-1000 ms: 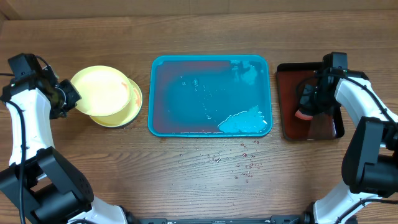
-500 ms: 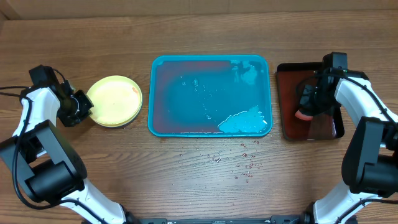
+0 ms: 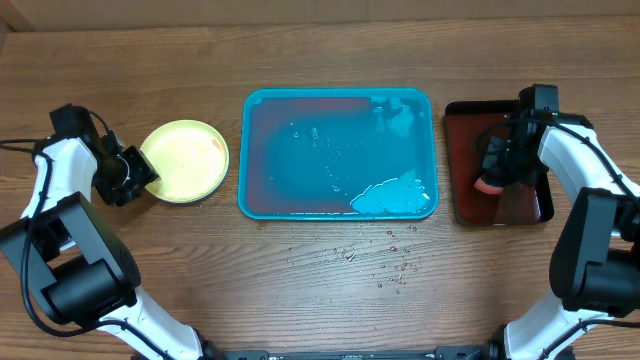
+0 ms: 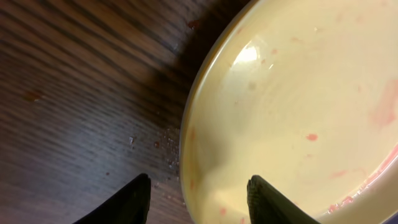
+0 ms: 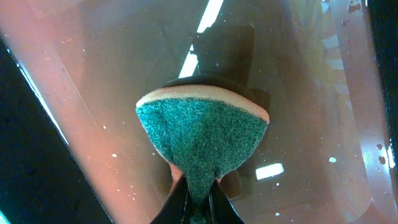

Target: Clean dirty plates on tray and stack at the side

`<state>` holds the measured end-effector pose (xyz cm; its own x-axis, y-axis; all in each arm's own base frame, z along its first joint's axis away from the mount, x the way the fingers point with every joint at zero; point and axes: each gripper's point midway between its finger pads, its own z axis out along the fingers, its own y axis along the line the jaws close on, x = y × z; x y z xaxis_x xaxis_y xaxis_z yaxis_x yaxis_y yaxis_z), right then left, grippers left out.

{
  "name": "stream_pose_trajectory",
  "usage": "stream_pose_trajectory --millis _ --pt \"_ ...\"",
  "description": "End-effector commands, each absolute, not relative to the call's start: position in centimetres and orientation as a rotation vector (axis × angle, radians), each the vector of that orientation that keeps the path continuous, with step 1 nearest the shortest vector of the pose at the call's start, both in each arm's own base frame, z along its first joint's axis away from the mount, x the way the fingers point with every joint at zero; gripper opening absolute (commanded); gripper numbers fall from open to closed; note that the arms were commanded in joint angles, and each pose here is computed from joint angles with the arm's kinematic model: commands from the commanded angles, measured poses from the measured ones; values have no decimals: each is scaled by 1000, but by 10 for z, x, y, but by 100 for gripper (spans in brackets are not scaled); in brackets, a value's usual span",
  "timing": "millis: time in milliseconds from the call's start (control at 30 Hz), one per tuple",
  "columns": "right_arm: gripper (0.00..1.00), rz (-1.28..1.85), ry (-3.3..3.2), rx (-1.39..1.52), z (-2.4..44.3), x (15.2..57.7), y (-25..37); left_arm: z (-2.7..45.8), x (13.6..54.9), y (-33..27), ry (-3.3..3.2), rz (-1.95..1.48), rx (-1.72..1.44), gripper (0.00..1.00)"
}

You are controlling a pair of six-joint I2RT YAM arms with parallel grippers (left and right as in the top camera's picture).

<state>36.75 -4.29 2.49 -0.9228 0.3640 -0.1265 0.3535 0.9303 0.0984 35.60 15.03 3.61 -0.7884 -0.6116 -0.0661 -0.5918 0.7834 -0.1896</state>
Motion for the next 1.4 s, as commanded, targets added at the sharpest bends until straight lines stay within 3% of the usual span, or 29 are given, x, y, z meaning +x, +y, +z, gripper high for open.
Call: stream_pose_trajectory --millis 0,433,500,633,867,933,1000,1033,1067,1367 --pt "4 121 2924 538 31 371 -41 70 375 163 2820 -170 -901 52" --pt "4 196 2935 516 67 381 -34 217 401 157 2730 -118 -680 59" --pt "18 192 2935 483 76 384 -35 233 405 151 2710 -111 -634 59" --pt "71 184 2920 447 84 390 -36 260 413 140 2665 -96 -546 60" --pt "99 191 2915 442 124 391 -34 303 422 103 2600 -103 -335 62" --pt "100 189 2875 431 154 393 -35 317 424 91 2572 -97 -287 61" --pt "100 185 2801 414 194 393 -35 328 425 85 2542 -76 -257 52" --pt "100 183 2762 404 213 392 -35 331 426 86 2531 -51 -252 60" --pt "100 181 2719 394 233 390 -34 332 428 86 2526 -42 -247 100" --pt "100 164 2371 314 375 318 -24 328 430 87 2537 -24 -248 100"
